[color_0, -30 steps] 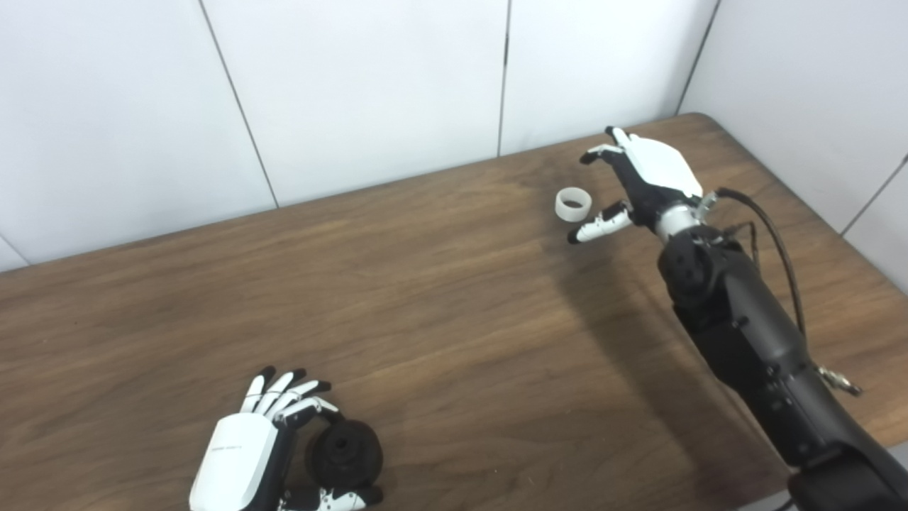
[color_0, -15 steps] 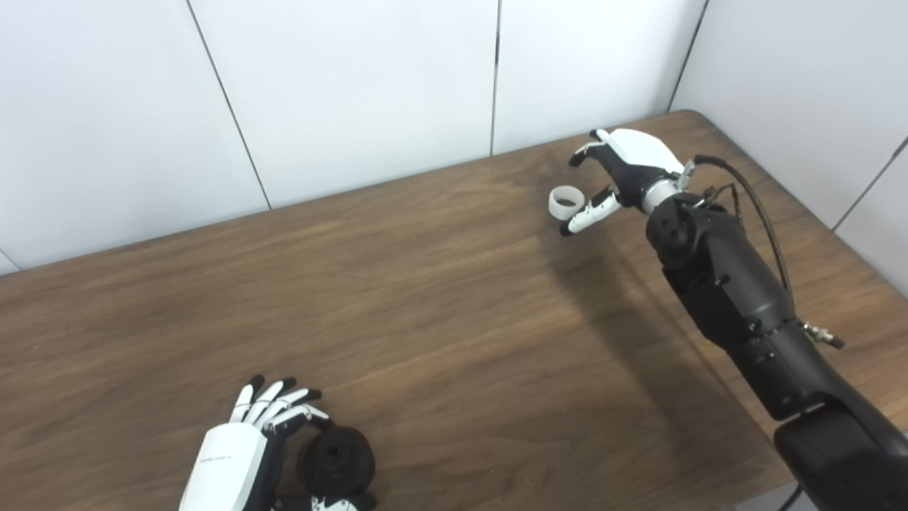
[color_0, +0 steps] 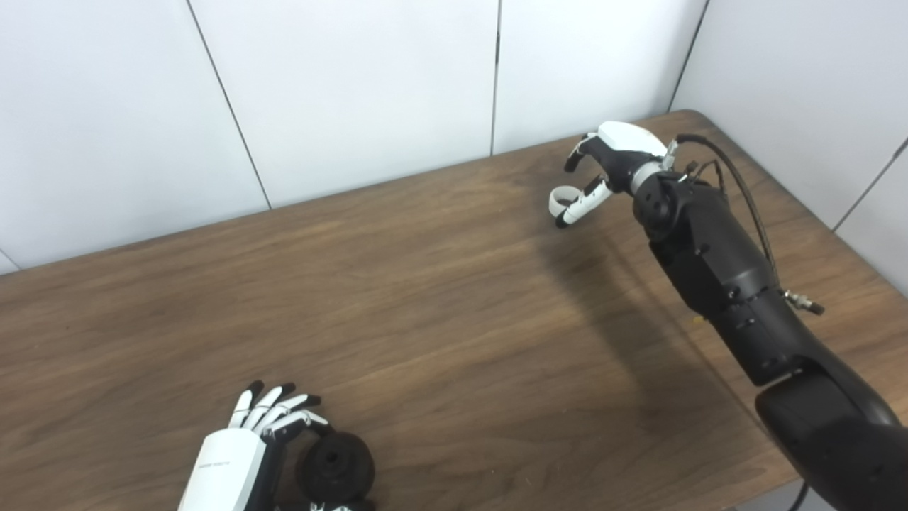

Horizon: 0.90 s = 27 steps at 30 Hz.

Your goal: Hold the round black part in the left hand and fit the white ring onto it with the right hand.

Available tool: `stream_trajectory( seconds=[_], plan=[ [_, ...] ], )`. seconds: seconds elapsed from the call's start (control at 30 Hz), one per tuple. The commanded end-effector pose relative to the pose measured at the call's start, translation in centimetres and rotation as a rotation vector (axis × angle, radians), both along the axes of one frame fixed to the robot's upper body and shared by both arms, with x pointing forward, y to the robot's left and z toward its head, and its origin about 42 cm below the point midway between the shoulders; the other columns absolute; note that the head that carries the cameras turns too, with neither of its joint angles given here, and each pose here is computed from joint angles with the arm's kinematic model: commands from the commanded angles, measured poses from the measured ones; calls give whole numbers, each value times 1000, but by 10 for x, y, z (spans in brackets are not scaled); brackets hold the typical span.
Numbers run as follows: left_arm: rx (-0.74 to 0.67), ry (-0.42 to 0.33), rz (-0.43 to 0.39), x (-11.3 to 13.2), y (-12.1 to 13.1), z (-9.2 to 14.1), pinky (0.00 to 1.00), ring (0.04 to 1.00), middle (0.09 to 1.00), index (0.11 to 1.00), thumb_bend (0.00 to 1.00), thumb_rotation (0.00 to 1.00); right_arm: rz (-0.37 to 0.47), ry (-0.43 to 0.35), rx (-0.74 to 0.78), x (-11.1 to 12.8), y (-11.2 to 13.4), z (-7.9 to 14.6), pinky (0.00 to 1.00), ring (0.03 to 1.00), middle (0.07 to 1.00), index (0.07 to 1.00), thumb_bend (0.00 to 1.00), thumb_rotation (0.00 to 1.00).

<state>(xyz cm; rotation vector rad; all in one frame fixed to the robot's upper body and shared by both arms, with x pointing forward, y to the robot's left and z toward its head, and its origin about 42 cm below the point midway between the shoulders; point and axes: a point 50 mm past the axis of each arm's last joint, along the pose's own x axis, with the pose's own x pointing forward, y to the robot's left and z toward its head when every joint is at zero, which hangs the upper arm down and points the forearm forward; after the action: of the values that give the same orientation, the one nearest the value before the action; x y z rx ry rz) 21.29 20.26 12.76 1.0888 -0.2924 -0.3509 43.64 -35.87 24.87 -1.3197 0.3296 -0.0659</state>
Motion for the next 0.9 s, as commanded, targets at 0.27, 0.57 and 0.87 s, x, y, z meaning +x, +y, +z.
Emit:
stream_trajectory(
  seconds=[0.27,0.57,0.87],
  plan=[
    [20,20,3,-7,4,2,1000,904,799,485,522,47,2,-66,-36,20,1,33,1000,1000,953,704,829,296],
    [20,14,5,-7,4,2,1000,899,795,485,522,47,-7,-41,-42,22,-1,26,1000,1000,949,697,816,305],
    [19,15,8,-6,4,3,1000,901,793,485,522,47,-13,-33,-52,21,-3,23,1000,1000,941,689,806,289]
  ],
)
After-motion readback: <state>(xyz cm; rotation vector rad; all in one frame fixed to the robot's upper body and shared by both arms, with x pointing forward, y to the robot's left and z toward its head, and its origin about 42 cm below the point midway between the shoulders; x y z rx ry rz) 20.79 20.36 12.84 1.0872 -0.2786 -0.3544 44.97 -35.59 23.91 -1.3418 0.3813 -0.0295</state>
